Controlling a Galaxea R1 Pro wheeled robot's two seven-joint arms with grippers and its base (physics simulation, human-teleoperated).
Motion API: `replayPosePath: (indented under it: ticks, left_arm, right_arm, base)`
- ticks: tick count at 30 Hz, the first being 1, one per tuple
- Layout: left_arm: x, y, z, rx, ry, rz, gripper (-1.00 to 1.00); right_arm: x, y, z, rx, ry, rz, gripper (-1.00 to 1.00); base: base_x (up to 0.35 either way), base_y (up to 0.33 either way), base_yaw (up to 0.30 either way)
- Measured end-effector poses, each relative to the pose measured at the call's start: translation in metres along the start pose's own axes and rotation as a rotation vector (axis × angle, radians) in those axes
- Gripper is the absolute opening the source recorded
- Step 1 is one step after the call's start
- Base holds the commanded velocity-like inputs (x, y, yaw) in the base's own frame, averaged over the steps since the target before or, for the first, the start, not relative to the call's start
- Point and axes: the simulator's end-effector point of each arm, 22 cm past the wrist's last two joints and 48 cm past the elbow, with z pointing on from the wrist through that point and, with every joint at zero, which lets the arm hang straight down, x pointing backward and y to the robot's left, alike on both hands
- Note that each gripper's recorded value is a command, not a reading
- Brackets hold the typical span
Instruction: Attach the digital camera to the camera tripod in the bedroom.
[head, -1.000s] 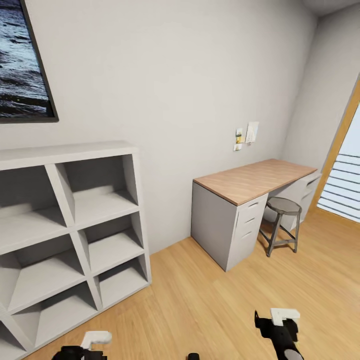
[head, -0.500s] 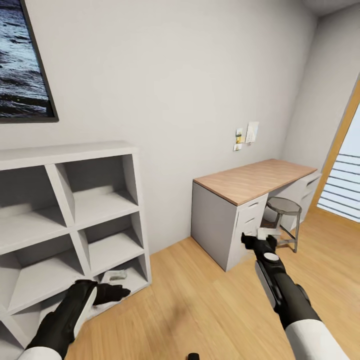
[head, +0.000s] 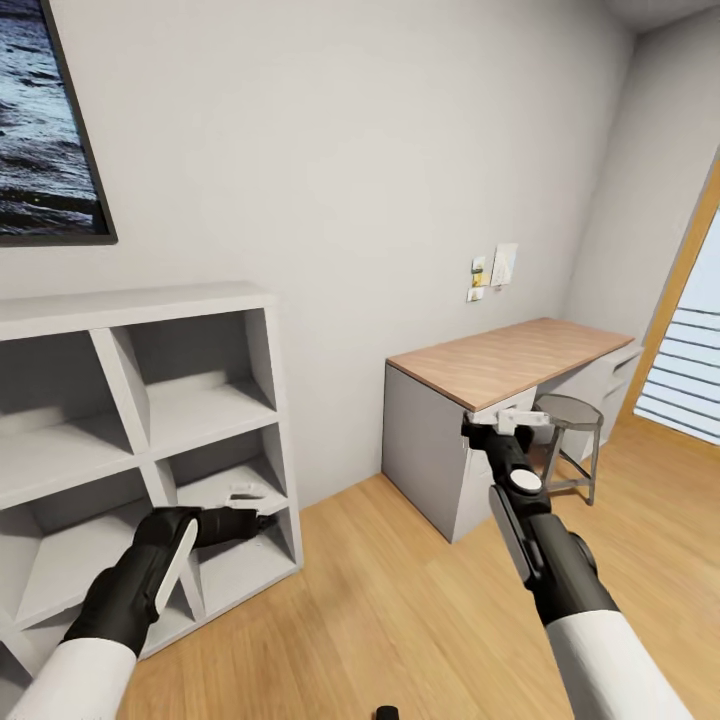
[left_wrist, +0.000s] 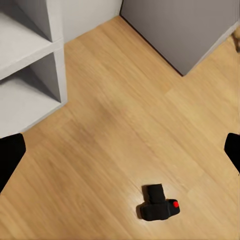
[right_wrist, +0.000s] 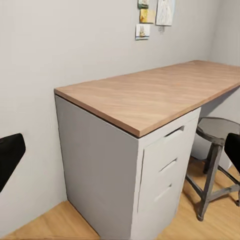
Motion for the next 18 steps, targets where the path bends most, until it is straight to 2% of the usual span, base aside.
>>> replayPosePath:
  ticks: [4,7,13,18]
  left_arm:
    - [0.002,-0.011,0.002,0.012,0.016,0.008,1.0]
    - [0.007,-0.013,0.002,0.013,0.039,0.005,1.0]
    - [0.011,-0.008,0.0,0.005,0.057,0.005,1.0]
    - [0.02,-0.011,0.007,0.008,0.07,0.027,1.0]
  right_arm:
    - [0.004,0.024,-0.002,-0.065,0.005,-0.023,1.0]
    - [0.006,0.031,-0.003,-0.085,0.007,-0.029,1.0]
    - [0.007,0.035,-0.003,-0.097,0.008,-0.035,1.0]
    - [0.016,0.036,-0.004,-0.099,0.01,-0.037,1.0]
  base:
    - [0.0,0.0,0.0]
    - [0.0,0.0,0.0]
    - [0.0,0.0,0.0]
    - [0.0,0.0,0.0]
